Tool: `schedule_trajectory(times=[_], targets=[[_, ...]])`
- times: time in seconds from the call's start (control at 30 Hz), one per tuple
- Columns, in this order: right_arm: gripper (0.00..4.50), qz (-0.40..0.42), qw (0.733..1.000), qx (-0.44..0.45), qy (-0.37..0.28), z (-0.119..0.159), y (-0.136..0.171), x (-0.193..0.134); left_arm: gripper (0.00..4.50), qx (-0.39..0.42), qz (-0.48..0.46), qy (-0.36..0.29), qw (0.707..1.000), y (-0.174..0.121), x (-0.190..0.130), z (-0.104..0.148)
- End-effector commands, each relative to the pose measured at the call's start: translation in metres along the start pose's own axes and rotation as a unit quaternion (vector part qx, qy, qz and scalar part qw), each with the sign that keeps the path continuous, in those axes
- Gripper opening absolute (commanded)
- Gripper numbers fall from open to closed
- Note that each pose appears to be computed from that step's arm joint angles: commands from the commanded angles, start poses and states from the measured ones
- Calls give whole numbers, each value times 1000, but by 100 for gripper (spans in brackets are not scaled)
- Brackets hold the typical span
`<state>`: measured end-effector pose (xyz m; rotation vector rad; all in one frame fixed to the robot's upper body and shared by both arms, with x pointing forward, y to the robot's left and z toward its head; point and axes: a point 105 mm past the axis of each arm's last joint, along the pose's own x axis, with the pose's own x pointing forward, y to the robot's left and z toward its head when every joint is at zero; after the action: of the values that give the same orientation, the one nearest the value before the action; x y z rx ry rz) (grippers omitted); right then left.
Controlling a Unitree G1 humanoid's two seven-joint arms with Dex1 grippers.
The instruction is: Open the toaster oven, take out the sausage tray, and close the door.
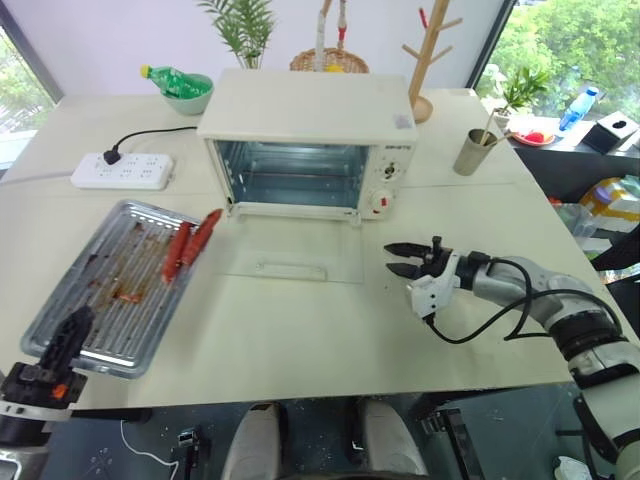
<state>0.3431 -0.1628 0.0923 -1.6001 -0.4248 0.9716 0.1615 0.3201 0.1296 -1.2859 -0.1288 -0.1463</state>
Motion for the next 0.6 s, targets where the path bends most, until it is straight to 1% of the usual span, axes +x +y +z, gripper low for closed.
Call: schedule_trajectory(times=[0.03,0.2,0.43,0.6], targets=[[4,-13,1000,-7,-2,0,-9,1,0,18,-28,-37,999,-14,-2,19],[4,-15,1000,-4,-9,5,-7,5,0,19,-27,-61,998,-14,0,29],[4,-11,1000,2,-29,19,0,13,0,17,-27,-67,997,-15,5,24],[4,-27,998,1,-50,31,-7,19,0,17,-25,-68,997,-16,7,22]])
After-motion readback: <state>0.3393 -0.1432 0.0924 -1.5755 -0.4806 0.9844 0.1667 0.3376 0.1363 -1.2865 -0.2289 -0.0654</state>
